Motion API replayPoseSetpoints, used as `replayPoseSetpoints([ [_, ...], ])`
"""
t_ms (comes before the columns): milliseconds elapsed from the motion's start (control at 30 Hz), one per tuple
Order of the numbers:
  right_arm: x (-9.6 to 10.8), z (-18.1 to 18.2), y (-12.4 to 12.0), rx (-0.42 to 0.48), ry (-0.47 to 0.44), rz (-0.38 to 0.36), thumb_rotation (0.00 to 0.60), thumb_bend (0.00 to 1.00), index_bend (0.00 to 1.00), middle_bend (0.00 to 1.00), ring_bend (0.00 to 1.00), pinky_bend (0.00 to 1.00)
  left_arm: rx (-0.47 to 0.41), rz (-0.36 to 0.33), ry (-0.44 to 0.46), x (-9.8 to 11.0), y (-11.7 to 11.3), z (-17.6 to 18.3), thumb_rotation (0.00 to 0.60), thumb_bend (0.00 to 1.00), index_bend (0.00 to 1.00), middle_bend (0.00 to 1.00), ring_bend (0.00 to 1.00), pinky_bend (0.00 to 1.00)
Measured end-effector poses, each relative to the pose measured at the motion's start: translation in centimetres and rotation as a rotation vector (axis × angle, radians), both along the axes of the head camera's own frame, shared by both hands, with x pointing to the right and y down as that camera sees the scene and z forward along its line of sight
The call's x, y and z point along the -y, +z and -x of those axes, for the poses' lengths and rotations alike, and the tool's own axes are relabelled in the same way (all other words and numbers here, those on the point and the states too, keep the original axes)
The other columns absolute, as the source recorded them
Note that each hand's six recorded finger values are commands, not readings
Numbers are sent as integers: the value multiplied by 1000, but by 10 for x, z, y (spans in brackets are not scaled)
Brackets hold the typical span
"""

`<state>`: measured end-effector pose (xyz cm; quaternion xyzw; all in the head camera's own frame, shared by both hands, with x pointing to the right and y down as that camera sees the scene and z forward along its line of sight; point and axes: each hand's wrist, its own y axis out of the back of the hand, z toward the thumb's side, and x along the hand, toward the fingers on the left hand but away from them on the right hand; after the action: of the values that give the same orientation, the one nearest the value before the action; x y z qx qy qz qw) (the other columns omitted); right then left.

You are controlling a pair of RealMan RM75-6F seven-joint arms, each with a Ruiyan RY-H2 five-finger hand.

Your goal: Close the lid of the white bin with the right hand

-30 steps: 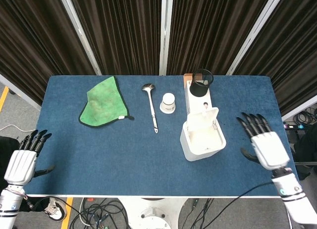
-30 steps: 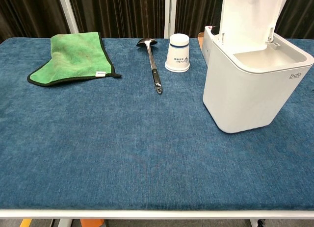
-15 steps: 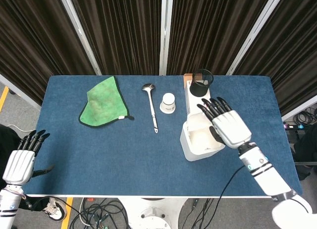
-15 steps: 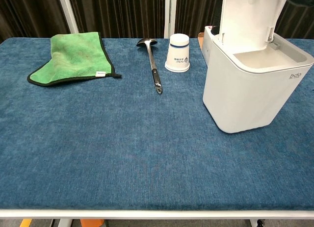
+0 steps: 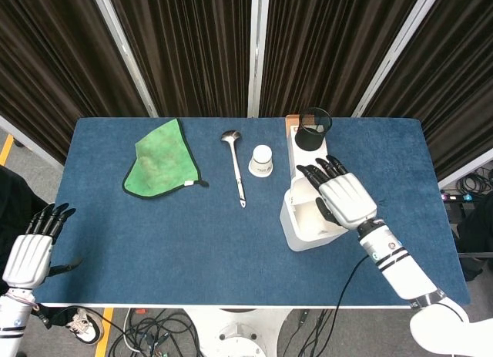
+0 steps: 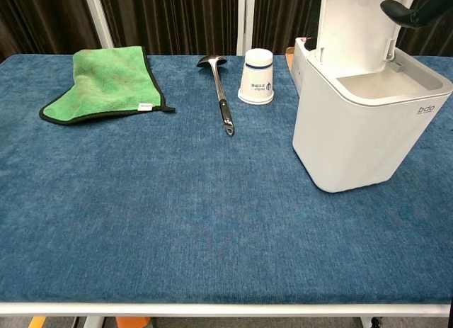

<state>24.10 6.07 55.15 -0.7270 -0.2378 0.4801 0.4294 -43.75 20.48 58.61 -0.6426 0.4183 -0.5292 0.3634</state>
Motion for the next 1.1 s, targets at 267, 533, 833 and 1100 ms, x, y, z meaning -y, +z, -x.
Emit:
replayPoseSetpoints([
  [267, -10, -12, -8, 13, -1, -37, 600, 571, 0, 278, 175, 0, 8, 7, 13, 1, 1, -3, 600, 0, 137, 85, 7, 120],
  [533, -45, -33, -13, 25, -31, -41, 579, 581, 0, 284, 182, 0, 21, 24, 23, -2, 3, -6, 600, 0, 138, 85, 7, 120],
  [833, -83, -56, -5, 82, -81, 21, 491, 306, 0, 244, 170, 0, 24, 29, 30, -1, 4, -10, 600, 0, 138, 85, 7, 119],
  [1100, -96, -65, 11, 69, -69, 59, 491, 291, 0, 241, 159, 0, 25, 29, 22, 0, 4, -8, 600, 0, 143, 85, 7, 118],
])
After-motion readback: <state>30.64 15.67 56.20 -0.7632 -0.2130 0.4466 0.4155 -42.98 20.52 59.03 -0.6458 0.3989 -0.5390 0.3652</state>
